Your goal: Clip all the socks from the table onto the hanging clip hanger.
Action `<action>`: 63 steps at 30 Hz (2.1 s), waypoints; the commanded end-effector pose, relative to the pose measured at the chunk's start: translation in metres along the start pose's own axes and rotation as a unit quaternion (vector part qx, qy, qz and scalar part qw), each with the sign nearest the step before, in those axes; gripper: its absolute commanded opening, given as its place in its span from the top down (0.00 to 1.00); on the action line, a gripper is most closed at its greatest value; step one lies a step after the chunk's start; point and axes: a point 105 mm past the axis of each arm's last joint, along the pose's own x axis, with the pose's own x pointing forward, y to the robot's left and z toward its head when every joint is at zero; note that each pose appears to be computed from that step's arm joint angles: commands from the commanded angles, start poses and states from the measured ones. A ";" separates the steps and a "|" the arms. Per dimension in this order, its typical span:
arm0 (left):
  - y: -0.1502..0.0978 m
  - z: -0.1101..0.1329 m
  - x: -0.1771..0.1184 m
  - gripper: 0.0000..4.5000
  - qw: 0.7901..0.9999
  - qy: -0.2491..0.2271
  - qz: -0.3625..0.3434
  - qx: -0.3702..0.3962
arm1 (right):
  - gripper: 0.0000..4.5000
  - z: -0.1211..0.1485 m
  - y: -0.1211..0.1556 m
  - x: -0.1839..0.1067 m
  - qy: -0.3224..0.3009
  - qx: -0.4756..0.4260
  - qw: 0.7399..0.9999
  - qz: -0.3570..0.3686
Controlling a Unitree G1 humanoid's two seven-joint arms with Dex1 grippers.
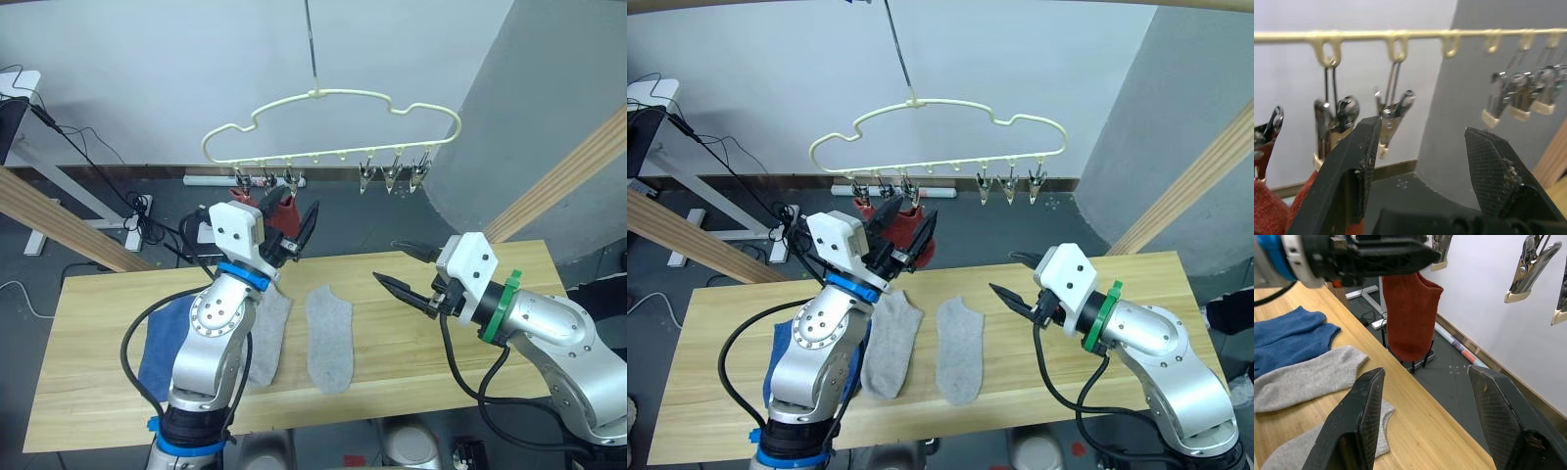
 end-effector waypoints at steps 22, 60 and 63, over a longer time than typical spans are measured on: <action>0.001 0.024 0.013 0.34 0.998 -0.056 0.022 0.017 | 0.37 0.022 0.002 -0.004 -0.044 -0.003 0.999 0.005; 0.012 0.025 0.016 0.82 0.996 -0.054 0.056 0.050 | 0.37 0.025 0.006 -0.004 -0.048 0.030 0.998 0.026; 0.012 0.026 0.015 0.82 0.996 -0.055 0.055 0.050 | 0.37 0.023 0.009 -0.004 -0.044 0.029 0.998 0.028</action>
